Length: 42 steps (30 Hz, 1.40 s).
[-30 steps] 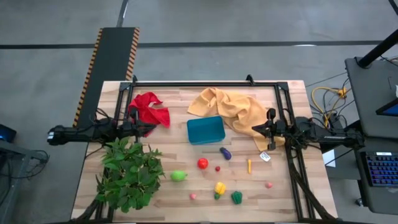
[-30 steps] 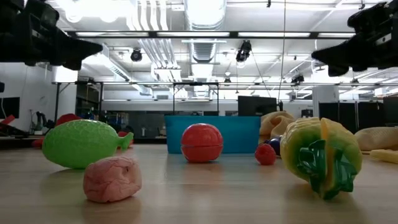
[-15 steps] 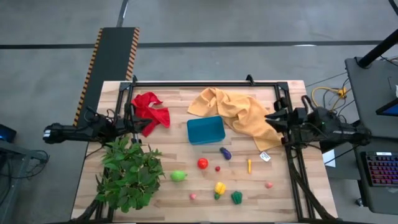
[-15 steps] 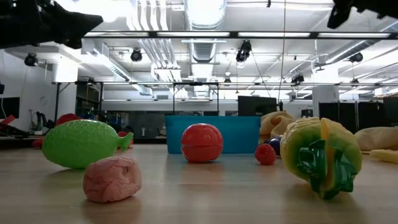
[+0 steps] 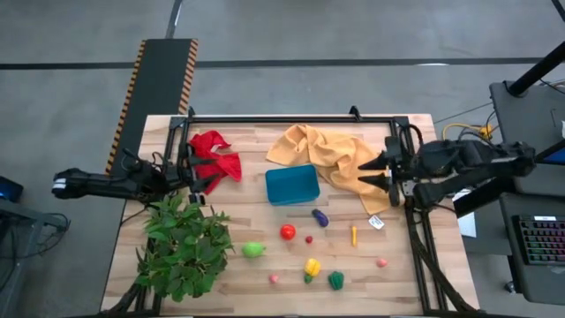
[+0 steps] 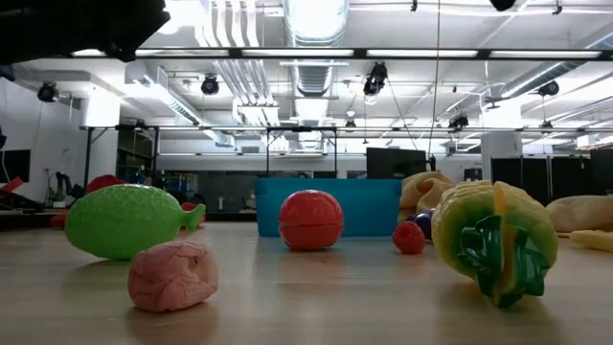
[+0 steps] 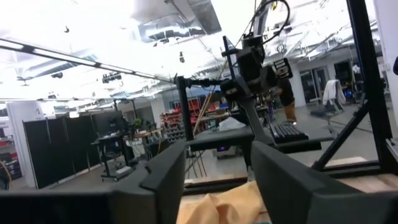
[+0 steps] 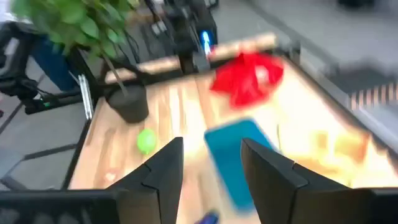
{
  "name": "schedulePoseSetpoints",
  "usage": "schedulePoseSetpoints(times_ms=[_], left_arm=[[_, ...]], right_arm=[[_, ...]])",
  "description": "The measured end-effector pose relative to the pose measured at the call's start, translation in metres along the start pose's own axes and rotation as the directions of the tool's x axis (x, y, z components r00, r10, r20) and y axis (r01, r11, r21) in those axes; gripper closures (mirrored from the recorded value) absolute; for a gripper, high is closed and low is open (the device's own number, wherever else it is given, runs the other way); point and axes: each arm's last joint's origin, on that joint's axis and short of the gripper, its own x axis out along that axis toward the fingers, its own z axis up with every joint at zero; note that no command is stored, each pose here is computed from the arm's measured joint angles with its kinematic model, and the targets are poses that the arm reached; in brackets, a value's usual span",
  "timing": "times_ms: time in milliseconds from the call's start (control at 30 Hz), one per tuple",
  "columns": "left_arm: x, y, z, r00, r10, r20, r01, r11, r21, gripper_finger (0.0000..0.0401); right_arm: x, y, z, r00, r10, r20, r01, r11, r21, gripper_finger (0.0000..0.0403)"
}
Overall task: Pick and placing Produce into tupperware
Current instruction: Put the yellow corn into the blue bin
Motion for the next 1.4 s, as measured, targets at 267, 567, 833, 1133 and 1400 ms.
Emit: schedulePoseSetpoints(times_ms=[267,567,833,1133,1400], left_arm=[[0.005,-0.001,0.001,1.0,0.009,0.028,-0.009,1.0,-0.007,0.0212],[0.008,-0.002,0.0,1.0,0.009,0.029,-0.009,1.0,-0.007,0.0212],[0.007,-0.001,0.001,0.999,0.015,0.047,-0.014,1.0,-0.011,0.0211],[0.007,-0.001,0.002,0.999,0.009,0.05,-0.009,1.0,-0.012,0.0211],[0.007,-0.001,0.001,0.999,0.009,0.05,-0.008,1.0,-0.011,0.0211]], right_arm=[[0.008,0.031,0.0,0.958,-0.166,-0.233,0.227,0.936,0.268,0.0265],[0.037,0.073,-0.028,0.854,-0.264,-0.449,0.448,0.811,0.377,0.027],[0.072,0.1,-0.068,0.69,-0.401,-0.603,0.662,0.687,0.299,0.0281],[0.118,0.115,-0.113,0.509,-0.554,-0.658,0.815,0.557,0.161,0.0298],[0.144,0.122,-0.144,0.375,-0.593,-0.713,0.897,0.427,0.116,0.0268]])
